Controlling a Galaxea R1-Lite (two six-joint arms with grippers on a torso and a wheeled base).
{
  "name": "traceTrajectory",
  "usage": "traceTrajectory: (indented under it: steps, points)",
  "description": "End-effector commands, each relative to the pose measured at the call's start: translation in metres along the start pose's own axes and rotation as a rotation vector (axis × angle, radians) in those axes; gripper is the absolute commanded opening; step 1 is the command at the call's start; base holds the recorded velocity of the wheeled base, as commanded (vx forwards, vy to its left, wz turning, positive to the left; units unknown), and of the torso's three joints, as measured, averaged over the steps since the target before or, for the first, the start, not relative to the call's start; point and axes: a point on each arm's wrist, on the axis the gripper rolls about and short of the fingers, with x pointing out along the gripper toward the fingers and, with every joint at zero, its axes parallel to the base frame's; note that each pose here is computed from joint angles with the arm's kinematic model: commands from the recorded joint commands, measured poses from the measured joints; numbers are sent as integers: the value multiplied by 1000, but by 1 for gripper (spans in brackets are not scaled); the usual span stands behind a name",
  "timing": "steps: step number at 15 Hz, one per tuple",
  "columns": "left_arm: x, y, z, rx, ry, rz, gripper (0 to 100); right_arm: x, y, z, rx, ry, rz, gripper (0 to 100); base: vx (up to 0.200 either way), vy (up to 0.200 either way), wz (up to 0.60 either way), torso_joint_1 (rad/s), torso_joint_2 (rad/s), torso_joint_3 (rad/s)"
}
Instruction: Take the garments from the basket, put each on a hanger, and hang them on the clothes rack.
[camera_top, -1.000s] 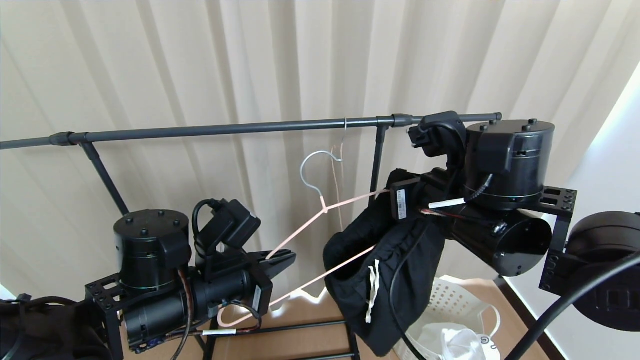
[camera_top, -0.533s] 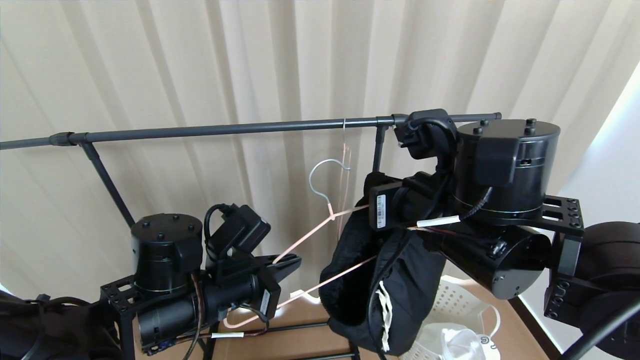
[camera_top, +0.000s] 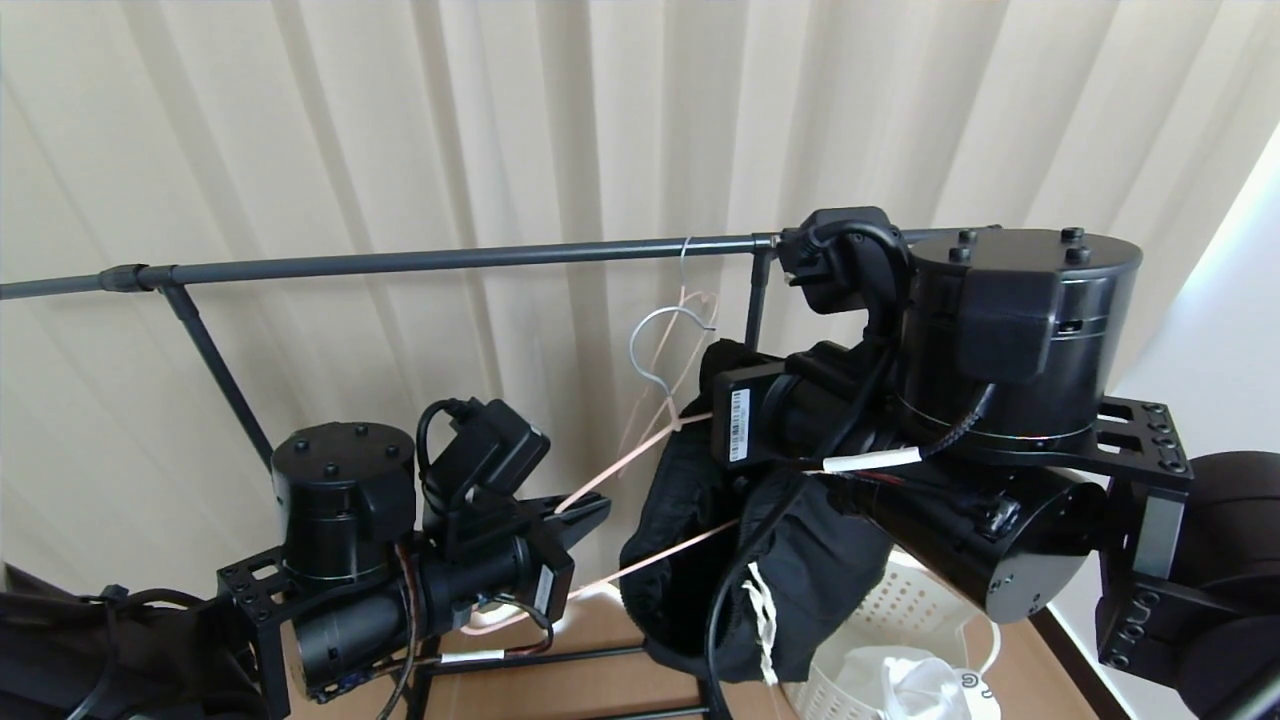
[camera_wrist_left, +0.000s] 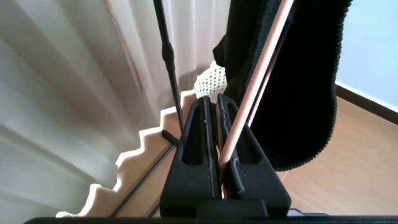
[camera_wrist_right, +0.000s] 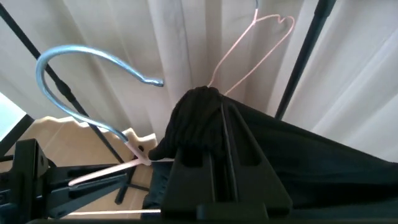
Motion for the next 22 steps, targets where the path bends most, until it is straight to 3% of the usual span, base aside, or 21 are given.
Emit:
traceTrajectory:
  steps: [1,7,15,17,22]
  points:
    - [0,0,-1,0,2,0,0,0,0,1,4,-2,1,100,0,0,0,0,0,0]
    - [-4,-1,0,9,-46,3,0,5,-18,13,25,-37,-63,100,0,0,0,0,0,0]
    - [-2,0,5,10,-81,29,0,17,-14,0,4,0,-72,100,0,0,0,0,0,0]
    - [0,4,7,-28,-86,51,0,16,-15,-1,-2,8,-76,100,0,0,0,0,0,0]
    - [12,15,5,-47,-76,113,0,13,-17,-5,-37,21,-75,100,0,0,0,0,0,0]
